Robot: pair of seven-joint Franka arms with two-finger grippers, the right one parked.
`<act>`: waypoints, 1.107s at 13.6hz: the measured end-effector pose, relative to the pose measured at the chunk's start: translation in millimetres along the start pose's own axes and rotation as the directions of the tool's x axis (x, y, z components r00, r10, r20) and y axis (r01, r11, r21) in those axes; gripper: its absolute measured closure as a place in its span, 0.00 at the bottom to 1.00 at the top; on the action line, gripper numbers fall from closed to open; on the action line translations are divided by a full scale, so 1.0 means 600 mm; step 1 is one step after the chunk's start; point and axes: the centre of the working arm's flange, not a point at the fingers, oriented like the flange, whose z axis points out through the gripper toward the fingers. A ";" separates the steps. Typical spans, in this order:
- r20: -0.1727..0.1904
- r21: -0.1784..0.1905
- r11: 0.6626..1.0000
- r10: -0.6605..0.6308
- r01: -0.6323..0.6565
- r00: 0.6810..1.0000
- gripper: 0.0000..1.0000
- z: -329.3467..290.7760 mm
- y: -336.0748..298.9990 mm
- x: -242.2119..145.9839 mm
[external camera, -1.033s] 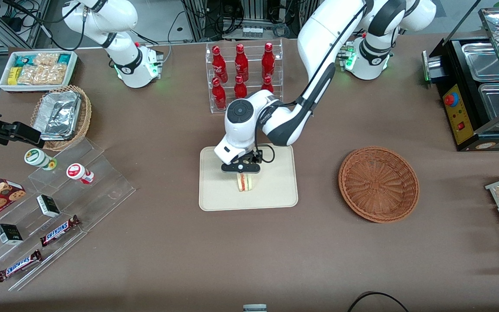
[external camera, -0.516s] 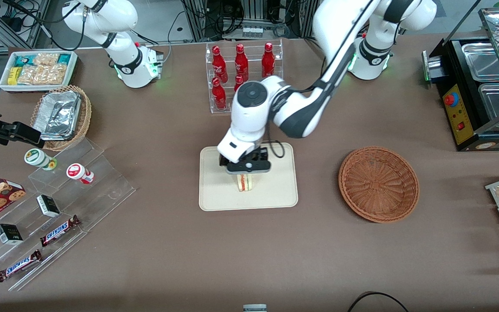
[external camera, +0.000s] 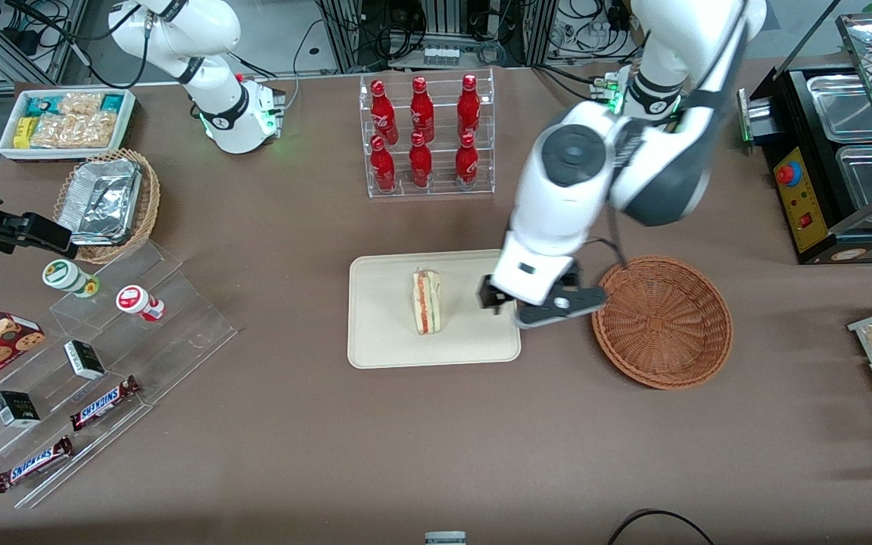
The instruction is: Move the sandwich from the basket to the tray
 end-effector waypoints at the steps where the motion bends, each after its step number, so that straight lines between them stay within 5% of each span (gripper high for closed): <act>1: 0.037 0.013 1.000 0.026 -0.027 0.999 0.00 -0.012 -0.041 0.019; 5: 0.106 0.032 0.992 0.116 -0.120 0.988 0.00 -0.087 -0.214 0.082; 15: 0.126 -0.010 0.964 0.263 -0.264 0.956 0.00 -0.198 -0.517 0.064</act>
